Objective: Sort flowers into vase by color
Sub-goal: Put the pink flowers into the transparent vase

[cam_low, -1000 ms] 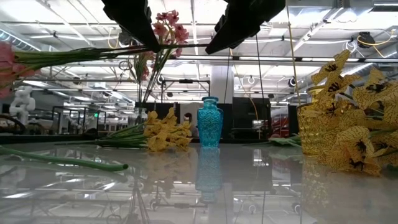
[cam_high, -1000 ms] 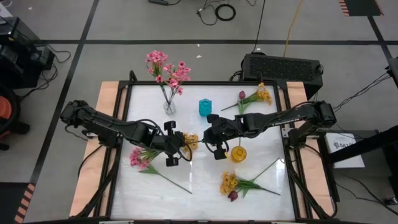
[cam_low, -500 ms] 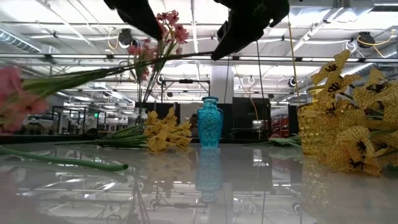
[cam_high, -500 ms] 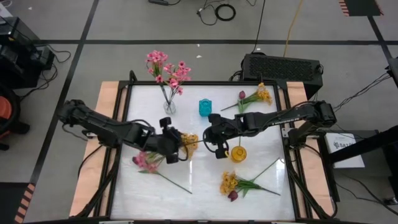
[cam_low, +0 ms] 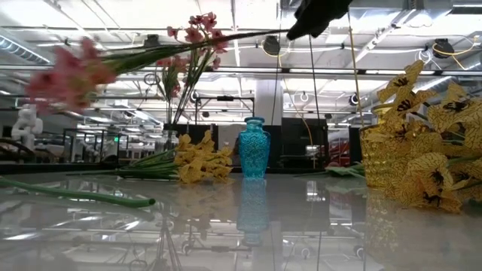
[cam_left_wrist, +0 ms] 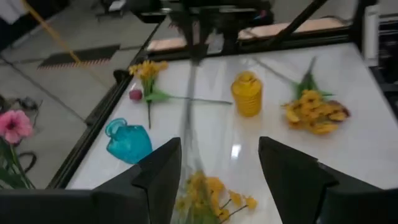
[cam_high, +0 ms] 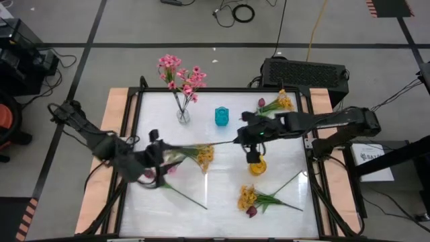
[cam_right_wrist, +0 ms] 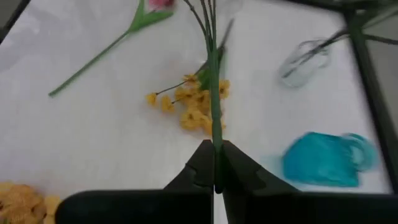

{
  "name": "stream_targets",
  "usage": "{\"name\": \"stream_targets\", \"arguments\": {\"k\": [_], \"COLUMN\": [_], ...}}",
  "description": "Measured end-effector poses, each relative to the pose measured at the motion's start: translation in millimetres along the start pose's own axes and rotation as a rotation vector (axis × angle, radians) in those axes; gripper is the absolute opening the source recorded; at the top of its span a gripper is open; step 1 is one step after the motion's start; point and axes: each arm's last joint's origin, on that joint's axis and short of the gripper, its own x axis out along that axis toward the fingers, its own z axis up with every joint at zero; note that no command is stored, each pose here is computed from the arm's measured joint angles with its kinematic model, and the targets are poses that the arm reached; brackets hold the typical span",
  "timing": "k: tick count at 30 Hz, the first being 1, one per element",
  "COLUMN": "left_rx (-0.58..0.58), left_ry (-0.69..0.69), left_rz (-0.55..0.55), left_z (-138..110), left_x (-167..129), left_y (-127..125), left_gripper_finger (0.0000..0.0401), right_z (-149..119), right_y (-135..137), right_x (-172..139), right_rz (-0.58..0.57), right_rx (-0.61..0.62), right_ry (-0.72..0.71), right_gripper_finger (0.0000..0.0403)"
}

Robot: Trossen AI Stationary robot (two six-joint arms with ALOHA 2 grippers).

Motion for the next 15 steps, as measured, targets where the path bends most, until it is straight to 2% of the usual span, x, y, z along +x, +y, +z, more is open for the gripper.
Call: {"name": "stream_targets", "arguments": {"k": [4,7,10,15], "left_rx": [0.027,0.044,0.044,0.063], "left_ry": [-0.069,-0.102,-0.127,-0.161], "left_rz": [0.061,0.114,0.142,0.216], "left_z": [-1,-2,-2,-2], "left_x": [-18,-25,-31,-36], "left_y": [-5,-7,-7,-8], "left_gripper_finger": [0.0221,0.0221,0.0221,0.0221], "right_z": [-4,-18,-33,-50], "right_y": [-2,-2,-4,-7], "right_x": [-28,-43,-63,-97], "right_rz": [-0.03,-0.048,-0.09,-0.124], "right_rx": [0.022,0.019,0.025,0.041], "right_ry": [-0.055,-0.118,-0.227,-0.494], "right_gripper_finger": [0.0,0.0,0.0,0.0001]}}
